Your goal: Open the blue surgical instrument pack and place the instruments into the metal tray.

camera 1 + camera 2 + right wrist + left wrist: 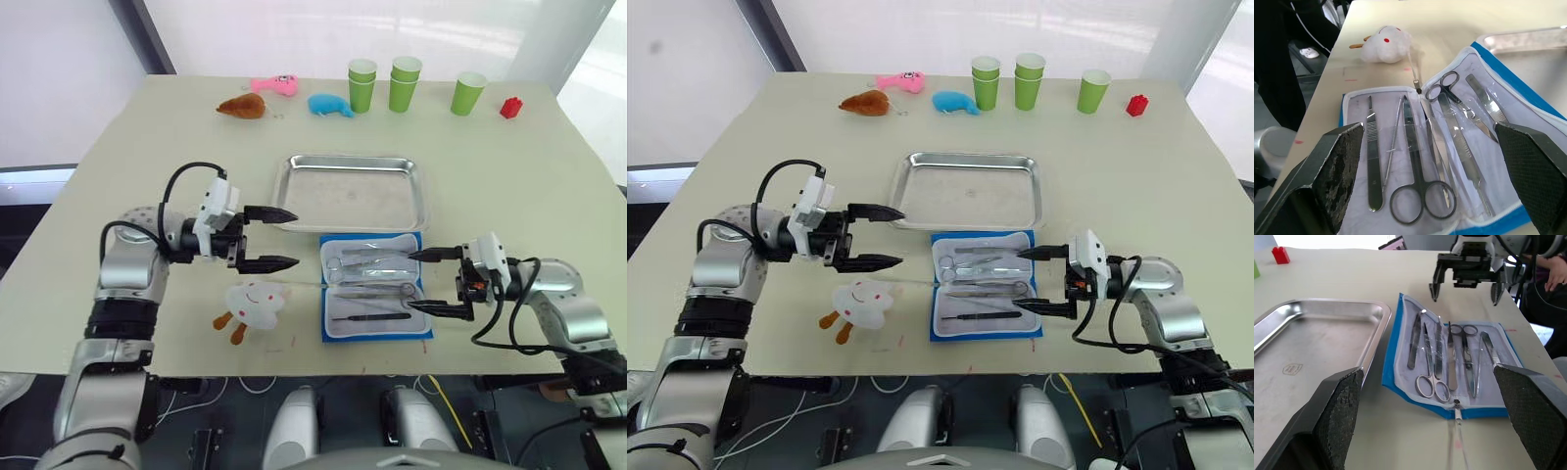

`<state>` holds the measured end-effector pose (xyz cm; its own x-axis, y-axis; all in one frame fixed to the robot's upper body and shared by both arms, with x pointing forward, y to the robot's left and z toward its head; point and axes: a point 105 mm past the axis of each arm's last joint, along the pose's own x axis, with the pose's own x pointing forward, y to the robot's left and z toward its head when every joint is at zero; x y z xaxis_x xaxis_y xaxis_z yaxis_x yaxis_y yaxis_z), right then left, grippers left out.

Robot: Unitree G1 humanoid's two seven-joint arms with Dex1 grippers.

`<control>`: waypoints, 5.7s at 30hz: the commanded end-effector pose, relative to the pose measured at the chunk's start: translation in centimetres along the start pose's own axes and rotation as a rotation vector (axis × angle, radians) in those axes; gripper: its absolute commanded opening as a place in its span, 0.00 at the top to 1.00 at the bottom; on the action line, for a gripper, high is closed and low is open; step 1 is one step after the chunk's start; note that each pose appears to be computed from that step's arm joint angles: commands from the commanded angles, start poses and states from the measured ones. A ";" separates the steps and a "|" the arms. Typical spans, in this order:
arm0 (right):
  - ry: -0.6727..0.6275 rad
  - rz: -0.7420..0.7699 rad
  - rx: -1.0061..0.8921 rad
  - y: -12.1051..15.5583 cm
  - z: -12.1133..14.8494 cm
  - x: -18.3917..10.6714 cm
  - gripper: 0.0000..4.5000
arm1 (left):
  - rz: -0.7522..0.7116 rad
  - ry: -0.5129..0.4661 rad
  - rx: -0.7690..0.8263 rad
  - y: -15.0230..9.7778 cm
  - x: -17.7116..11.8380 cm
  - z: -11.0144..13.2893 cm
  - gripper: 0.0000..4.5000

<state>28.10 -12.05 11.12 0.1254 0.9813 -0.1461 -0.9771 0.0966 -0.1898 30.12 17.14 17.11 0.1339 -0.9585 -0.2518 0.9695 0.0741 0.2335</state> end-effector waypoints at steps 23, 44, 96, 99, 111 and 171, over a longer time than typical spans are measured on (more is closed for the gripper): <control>0.243 0.003 0.172 -0.2 -7.9 0.7 0.01 | -0.073 0.017 0.064 -3.7 -0.6 0.7 0.00; 0.341 -0.005 0.269 1.2 -10.9 0.4 0.01 | -0.055 0.016 0.101 -3.3 -1.3 0.9 0.00; 0.308 -0.013 0.275 0.7 -10.8 1.5 0.00 | -0.138 0.218 0.103 3.6 10.6 -5.3 0.47; 0.309 -0.013 0.274 0.7 -10.8 1.4 0.00 | -0.135 0.233 0.100 3.6 10.3 -5.7 0.47; 0.316 -0.016 0.264 0.7 -10.9 1.4 0.00 | -0.149 0.286 0.055 3.1 9.8 -7.2 0.47; 0.363 -0.005 0.294 1.3 -11.9 1.6 0.00 | -0.117 0.328 0.052 4.6 8.8 -4.1 1.00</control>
<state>30.95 -10.34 5.13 0.1477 0.9462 -0.2878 -0.9883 0.1304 -0.0786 36.48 9.88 10.81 0.0735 -0.8146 -0.5754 0.9805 -0.0463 0.1907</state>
